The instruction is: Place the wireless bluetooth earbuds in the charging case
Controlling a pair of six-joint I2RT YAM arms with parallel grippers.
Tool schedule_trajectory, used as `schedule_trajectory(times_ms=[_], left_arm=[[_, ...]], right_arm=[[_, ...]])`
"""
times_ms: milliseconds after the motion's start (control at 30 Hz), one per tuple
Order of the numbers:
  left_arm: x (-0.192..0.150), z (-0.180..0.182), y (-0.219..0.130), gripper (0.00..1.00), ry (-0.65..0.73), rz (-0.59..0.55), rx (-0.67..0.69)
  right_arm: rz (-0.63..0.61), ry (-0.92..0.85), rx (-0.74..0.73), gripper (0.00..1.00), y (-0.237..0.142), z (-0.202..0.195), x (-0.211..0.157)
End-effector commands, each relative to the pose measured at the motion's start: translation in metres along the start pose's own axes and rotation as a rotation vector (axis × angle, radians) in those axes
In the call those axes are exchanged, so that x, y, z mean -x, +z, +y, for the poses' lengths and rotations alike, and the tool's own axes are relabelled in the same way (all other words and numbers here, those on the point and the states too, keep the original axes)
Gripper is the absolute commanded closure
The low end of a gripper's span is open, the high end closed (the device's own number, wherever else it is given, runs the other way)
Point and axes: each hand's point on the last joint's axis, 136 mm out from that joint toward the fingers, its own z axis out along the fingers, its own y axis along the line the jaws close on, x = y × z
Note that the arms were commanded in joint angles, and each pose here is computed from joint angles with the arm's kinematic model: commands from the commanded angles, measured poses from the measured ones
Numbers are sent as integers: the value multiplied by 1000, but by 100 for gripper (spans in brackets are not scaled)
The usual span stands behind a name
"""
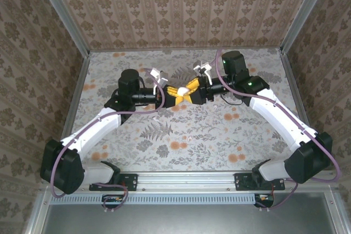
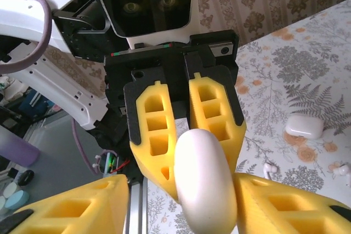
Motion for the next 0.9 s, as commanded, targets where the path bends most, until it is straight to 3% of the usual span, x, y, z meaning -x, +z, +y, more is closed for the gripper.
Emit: schedule_trajectory(times_ms=[0,233,500,867], left_arm=[[-1,1,-5,95,49,-3,50],[-12,10,-16,100,71,10,140],[-27,8,-25,100,133,13,188],[-29,-12,-30,100,150,-29,144]], right_arm=[[-27,-4,-41,45,-9,8,9],[-78,11,-124,43,-16,2,17],[-40,5,-208,43,-7,-4,-4],[8,42,-201,42,22,-12,-14]])
